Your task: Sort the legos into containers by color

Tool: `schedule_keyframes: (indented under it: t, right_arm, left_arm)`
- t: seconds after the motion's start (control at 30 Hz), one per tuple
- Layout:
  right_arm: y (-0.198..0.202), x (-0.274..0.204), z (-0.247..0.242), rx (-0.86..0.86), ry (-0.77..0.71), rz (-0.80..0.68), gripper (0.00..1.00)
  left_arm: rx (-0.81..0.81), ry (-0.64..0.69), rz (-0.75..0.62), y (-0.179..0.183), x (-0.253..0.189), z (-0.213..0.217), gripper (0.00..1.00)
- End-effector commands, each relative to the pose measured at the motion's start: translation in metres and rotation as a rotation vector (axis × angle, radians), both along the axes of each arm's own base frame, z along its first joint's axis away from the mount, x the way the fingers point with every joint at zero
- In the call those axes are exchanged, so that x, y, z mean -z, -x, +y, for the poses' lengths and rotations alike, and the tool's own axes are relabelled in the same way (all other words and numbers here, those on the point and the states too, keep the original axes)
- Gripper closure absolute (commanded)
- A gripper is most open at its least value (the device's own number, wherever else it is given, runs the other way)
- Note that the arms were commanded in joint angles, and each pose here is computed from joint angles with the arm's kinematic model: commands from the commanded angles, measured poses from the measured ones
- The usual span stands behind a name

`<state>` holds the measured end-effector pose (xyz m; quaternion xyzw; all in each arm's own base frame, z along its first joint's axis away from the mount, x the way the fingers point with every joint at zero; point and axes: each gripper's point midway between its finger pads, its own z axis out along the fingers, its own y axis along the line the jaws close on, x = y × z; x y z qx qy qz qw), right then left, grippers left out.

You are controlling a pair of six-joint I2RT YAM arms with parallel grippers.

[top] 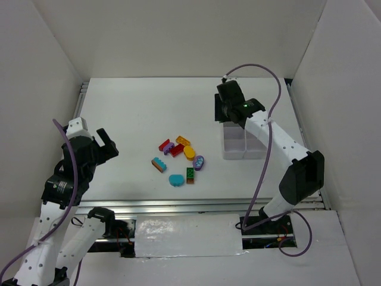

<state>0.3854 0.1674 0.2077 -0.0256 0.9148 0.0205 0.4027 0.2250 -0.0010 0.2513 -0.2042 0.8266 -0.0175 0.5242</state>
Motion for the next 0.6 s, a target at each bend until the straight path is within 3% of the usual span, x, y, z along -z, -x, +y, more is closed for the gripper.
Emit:
schedule_keyframes:
  t: [0.0, 0.27, 0.57]
  right_arm:
    - [-0.015, -0.02, -0.034, 0.085, 0.056, -0.054, 0.99]
    - [-0.038, -0.013, -0.067, 0.176, 0.088, -0.06, 0.98]
    - [-0.047, 0.008, -0.071, 0.194, 0.08, -0.033, 0.95]
  left_arm:
    - [0.014, -0.007, -0.034, -0.007, -0.008, -0.002, 0.01]
    - [0.019, -0.006, -0.03, -0.007, -0.007, -0.002, 0.01]
    - [0.018, -0.006, -0.038, -0.007, -0.009, -0.002, 0.0]
